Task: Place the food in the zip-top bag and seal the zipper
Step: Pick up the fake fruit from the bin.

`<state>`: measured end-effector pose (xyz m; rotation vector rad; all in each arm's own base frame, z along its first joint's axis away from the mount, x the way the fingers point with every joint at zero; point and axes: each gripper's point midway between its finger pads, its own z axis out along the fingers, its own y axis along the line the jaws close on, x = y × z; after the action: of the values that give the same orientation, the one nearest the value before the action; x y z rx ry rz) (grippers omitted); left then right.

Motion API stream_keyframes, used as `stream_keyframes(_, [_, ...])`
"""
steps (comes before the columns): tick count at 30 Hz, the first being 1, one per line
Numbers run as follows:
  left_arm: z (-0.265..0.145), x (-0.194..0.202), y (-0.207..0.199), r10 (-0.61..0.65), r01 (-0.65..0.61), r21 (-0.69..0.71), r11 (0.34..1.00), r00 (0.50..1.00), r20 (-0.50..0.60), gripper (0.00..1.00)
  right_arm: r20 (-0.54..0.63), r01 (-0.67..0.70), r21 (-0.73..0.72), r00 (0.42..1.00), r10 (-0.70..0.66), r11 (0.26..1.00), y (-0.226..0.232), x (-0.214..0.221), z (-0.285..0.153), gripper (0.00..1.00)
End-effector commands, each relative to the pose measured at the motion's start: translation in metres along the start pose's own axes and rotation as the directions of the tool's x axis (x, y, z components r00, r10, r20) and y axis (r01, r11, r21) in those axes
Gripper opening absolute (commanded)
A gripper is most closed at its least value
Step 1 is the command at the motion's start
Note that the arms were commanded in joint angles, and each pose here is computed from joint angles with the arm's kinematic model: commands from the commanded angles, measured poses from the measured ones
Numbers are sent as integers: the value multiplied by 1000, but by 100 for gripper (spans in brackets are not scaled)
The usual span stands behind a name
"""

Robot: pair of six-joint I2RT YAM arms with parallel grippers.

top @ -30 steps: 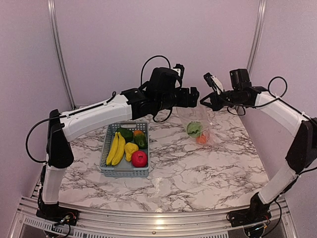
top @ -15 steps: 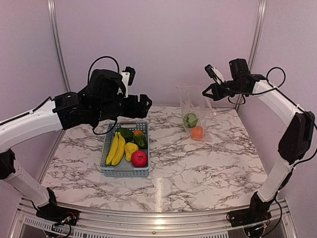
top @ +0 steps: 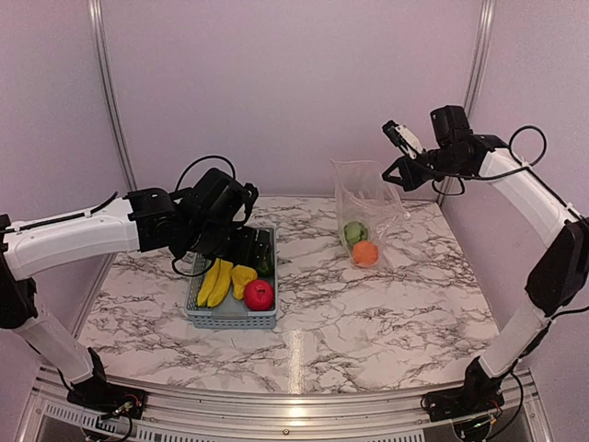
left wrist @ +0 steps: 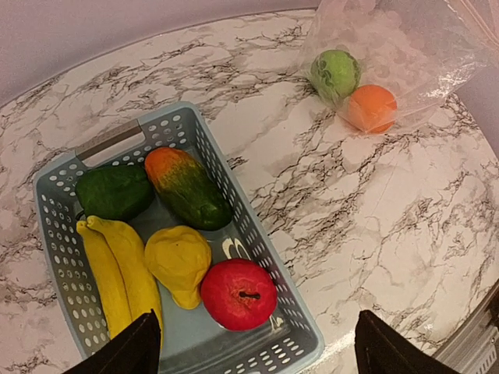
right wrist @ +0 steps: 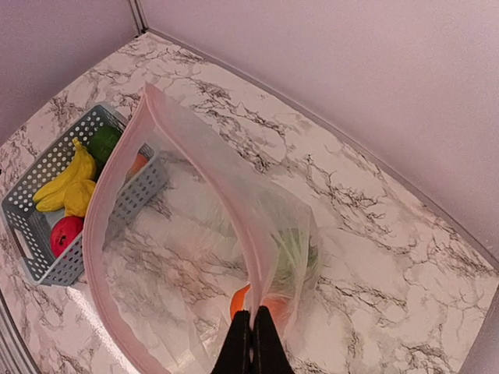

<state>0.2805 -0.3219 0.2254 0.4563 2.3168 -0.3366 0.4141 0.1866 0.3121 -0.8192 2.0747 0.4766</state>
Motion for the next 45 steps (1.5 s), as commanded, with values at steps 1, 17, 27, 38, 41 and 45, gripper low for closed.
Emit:
stream_keyframes(1, [26,39,5,-26,27,1,1000,988,-152,89,-33,34,-11,999,-34,999,5,10,-2,0])
stream_keyframes(17, [92,88,21,-197,177,-93,980,939,-283,87,-8,74,-10,997,-74,997,9,7,-9,0])
stream_keyframes(27, [108,101,26,-249,223,-116,968,915,-317,86,-23,69,-19,997,-69,997,7,11,0,0])
stream_keyframes(38, [122,108,23,-280,271,-76,960,899,-336,81,-29,60,-23,998,-60,998,7,11,1,0])
stream_keyframes(41, [126,109,20,-282,277,-63,959,896,-343,84,-30,57,-23,998,-57,998,7,12,1,0])
stream_keyframes(45, [129,112,19,-279,274,-64,960,894,-352,86,-29,54,-24,998,-54,998,7,11,1,0])
